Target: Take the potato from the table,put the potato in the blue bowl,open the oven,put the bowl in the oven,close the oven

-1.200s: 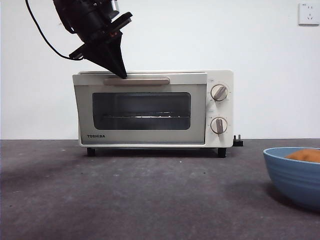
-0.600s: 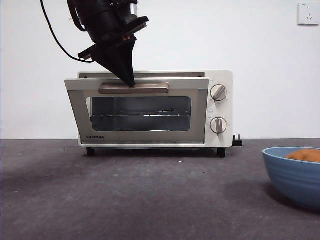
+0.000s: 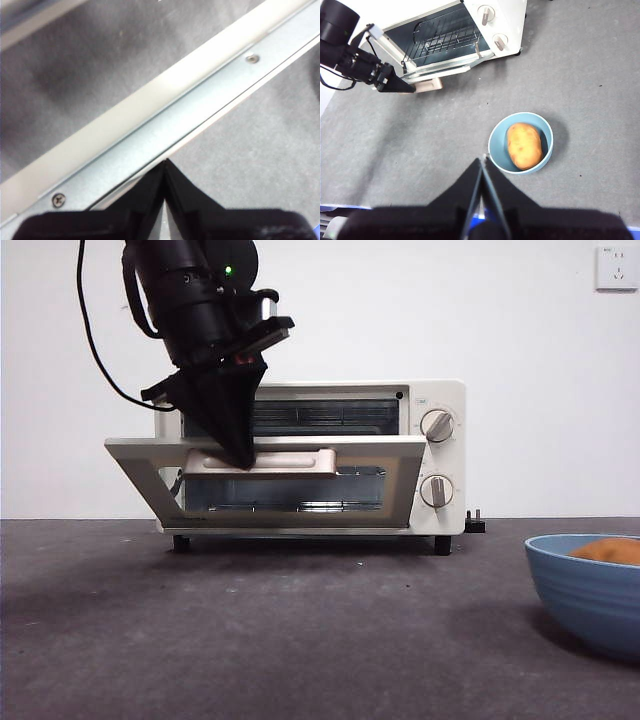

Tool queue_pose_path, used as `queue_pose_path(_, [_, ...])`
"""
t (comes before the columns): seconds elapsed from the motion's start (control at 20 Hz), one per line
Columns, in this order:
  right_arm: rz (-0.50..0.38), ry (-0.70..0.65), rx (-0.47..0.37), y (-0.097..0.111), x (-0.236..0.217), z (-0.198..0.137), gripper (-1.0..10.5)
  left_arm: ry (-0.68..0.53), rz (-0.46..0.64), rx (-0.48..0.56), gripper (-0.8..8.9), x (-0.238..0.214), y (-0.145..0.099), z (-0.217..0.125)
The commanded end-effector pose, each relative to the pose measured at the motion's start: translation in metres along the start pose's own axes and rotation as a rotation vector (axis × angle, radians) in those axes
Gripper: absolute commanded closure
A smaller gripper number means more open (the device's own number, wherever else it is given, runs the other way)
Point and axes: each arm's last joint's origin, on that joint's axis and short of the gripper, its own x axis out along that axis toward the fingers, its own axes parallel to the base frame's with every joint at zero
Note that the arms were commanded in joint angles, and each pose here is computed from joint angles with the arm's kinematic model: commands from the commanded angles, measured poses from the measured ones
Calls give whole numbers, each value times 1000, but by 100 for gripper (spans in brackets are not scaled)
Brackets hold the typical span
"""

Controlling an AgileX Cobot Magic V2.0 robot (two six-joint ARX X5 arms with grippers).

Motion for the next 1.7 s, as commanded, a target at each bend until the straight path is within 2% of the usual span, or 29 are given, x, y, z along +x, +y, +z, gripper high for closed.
queue_pose_path(0.05, [-7, 19, -1, -1, -1, -3, 956, -1, 51, -32, 819, 18, 11, 0])
queue_pose_path(0.5, [-11, 18, -1, -1, -1, -3, 954, 94, 64, -59, 819, 45, 11, -21])
queue_pose_path(0.8, [-10, 19, 8, -1, -1, -3, 953, 123, 54, -27, 819, 45, -2, -23])
queue_pose_path(0.9, [-10, 20, 28, -1, 0, -2, 946, 95, 43, -8, 819, 34, -10, -23])
queue_pose_path(1.05, [-13, 25, 46, -1, 1, -2, 945, -4, 35, 38, 819, -3, -29, -27])
queue_pose_path(1.2, [-22, 42, 25, 1, 5, 1, 945, -160, 26, 87, 819, -61, -48, -39])
queue_pose_path(1.35, [38, 127, -4, 7, 15, 6, 946, -335, 16, 119, 819, -124, -62, -66])
queue_pose_path(1.45, [68, 216, 71, 13, 28, 12, 945, -439, 8, 111, 819, -161, -68, -90])
queue_pose_path(1.6, [5, 303, 153, 19, 52, 23, 945, -558, 5, 105, 819, -204, -72, -126])
queue_pose_path(1.7, [-102, 317, 188, 18, 68, 26, 945, -612, 10, 111, 819, -224, -74, -150])
